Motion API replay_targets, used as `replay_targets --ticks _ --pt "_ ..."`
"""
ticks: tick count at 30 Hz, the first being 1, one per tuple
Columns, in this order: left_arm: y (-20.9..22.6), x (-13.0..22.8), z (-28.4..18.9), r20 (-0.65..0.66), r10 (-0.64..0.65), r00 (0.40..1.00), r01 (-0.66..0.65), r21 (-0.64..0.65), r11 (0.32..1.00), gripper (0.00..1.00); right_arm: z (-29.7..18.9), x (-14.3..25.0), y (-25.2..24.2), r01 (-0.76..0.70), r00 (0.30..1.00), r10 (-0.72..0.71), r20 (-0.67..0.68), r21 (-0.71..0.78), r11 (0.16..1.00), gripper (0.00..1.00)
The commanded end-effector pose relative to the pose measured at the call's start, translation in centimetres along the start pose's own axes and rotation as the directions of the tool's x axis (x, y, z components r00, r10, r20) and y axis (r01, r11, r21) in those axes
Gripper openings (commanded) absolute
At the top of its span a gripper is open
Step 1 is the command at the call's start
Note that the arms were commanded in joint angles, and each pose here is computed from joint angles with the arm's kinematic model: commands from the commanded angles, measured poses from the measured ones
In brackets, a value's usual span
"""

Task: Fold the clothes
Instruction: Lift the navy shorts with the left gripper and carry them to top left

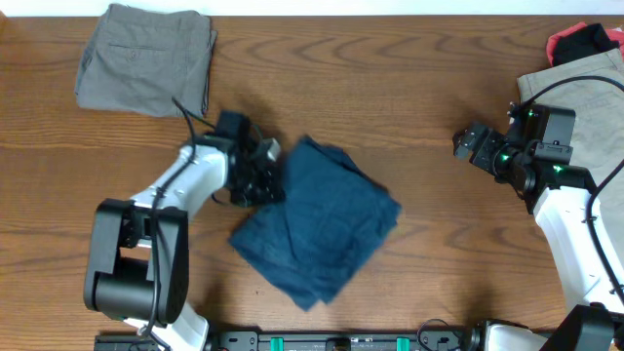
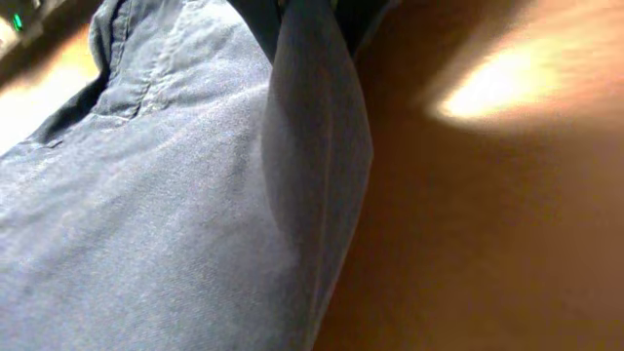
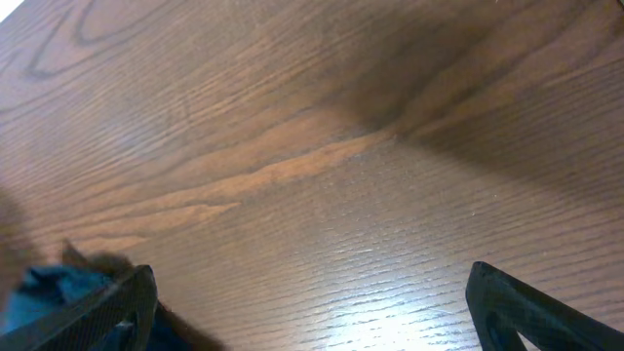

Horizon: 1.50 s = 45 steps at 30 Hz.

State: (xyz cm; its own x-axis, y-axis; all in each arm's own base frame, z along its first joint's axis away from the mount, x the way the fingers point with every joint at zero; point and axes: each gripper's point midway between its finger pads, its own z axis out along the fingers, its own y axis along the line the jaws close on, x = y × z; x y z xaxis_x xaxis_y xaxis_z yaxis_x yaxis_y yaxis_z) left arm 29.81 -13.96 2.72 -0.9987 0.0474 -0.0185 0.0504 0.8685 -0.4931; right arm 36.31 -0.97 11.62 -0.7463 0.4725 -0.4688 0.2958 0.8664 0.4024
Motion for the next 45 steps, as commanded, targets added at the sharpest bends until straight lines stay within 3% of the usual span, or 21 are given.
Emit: replay_targets --ticks 1,8,11,22,29,36,45 --pt "2.4 -3.9 -2.7 0.109 -0.010 0.994 0.027 -0.155 0.988 0.06 0.0 -0.5 0.3 0.003 1.000 -0.003 0.005 -0.006 1.000 0.99" --pt "5.0 -11.2 -10.2 0.351 0.059 0.935 0.080 -0.371 0.925 0.06 0.0 -0.5 0.3 0.003 1.000 -0.003 0.005 -0.006 1.000 0.99" --pt "5.0 -13.6 -12.9 0.408 0.149 0.901 0.040 -0.420 0.907 0.06 0.0 -0.5 0.3 0.003 1.000 -0.003 0.005 -0.006 1.000 0.99" --pt "6.1 -20.3 -21.8 0.616 0.330 0.716 0.099 -0.556 0.825 0.06 0.0 -0.5 0.3 0.003 1.000 -0.003 0.005 -0.006 1.000 0.99" --pt "7.8 -22.1 -25.4 0.686 0.371 0.626 0.146 -0.570 0.808 0.06 0.0 -0.5 0.3 0.003 1.000 -0.003 0.005 -0.006 1.000 0.99" --pt "9.0 -22.5 -27.4 0.677 0.430 0.597 0.180 -0.636 0.751 0.06 0.0 -0.5 0.3 0.003 1.000 -0.003 0.005 -0.006 1.000 0.99" --pt "10.8 -23.5 -28.0 0.698 0.431 0.572 0.214 -0.633 0.744 0.06 0.0 -0.5 0.3 0.004 1.000 -0.004 0.005 -0.006 1.000 0.99"
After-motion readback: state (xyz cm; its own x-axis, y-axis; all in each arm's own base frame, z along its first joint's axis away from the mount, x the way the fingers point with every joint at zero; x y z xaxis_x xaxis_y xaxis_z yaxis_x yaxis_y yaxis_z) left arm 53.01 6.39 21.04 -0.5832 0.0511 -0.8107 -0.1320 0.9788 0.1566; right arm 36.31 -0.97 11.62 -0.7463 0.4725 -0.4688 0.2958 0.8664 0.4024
